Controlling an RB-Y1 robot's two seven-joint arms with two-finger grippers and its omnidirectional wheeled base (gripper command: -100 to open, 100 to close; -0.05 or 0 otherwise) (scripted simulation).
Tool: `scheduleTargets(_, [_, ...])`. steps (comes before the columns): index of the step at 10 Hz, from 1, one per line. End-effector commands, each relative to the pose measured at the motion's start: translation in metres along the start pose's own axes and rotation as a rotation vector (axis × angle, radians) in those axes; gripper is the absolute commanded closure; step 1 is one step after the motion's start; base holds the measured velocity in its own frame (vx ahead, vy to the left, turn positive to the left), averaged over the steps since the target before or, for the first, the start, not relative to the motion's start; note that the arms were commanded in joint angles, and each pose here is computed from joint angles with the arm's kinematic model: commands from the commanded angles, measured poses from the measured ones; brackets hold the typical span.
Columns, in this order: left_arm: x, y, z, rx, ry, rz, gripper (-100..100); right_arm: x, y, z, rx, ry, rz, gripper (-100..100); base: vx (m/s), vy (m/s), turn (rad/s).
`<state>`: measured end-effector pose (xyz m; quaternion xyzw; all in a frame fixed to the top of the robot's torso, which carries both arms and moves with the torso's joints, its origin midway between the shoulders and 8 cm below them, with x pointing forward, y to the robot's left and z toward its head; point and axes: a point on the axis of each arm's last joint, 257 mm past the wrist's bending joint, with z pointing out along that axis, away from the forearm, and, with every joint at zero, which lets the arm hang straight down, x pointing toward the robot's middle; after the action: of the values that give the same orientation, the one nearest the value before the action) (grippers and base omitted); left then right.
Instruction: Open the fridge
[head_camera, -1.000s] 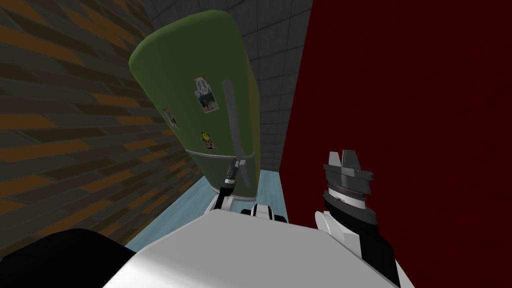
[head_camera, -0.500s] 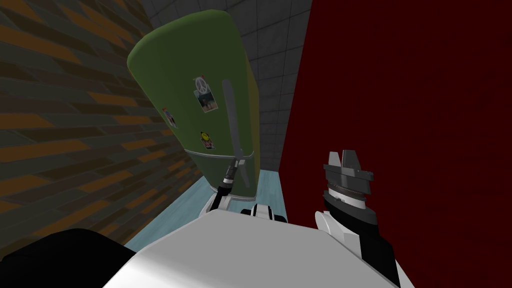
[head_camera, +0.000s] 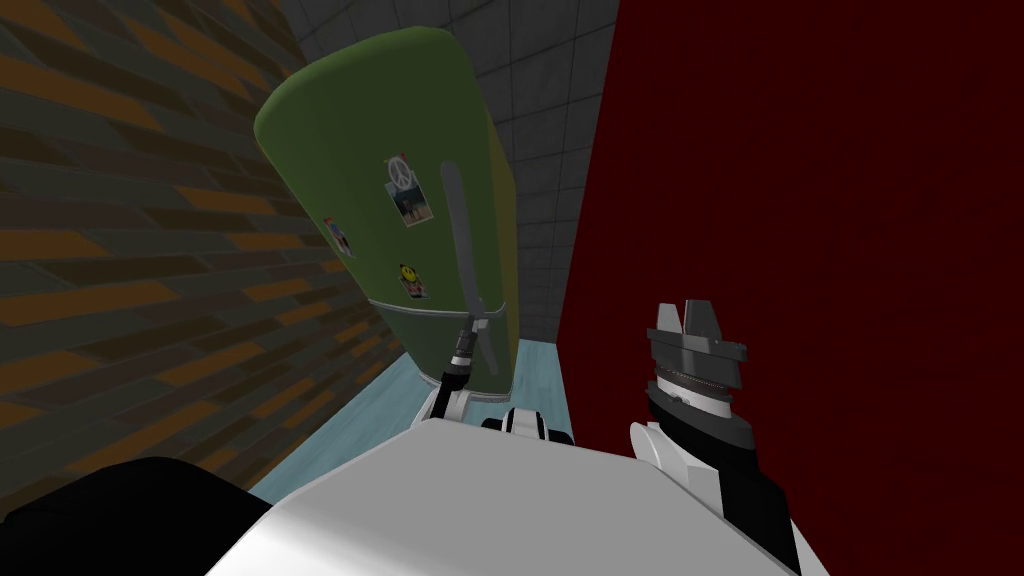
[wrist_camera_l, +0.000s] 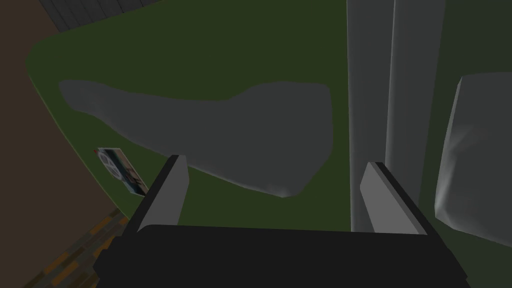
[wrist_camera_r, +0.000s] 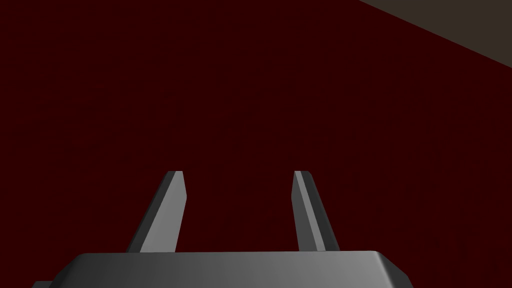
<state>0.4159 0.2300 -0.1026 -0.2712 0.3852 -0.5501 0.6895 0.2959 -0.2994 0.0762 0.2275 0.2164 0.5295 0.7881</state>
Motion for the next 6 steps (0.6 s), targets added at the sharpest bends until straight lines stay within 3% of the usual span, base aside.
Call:
scheduleTargets(1, [-0.0015,-0.0051,0.0078,0.0,-0.002,0.0,-100,0.0,0.0,0.0,0.0,0.0,0.0,0,0.021,0.002,-0.006])
scheduleTargets(5, [-0.0031,-0.0104,0.0151,0.001,-0.003,0.0,-100,0.0,0.0,0.0,0.0,0.0,0.0,0,0.028,-0.002,-0.004])
scheduleTargets(6, [-0.0015,-0.0051,0.0078,0.0,-0.002,0.0,100,0.0,0.0,0.0,0.0,0.0,0.0,0,-0.023,0.0,0.009])
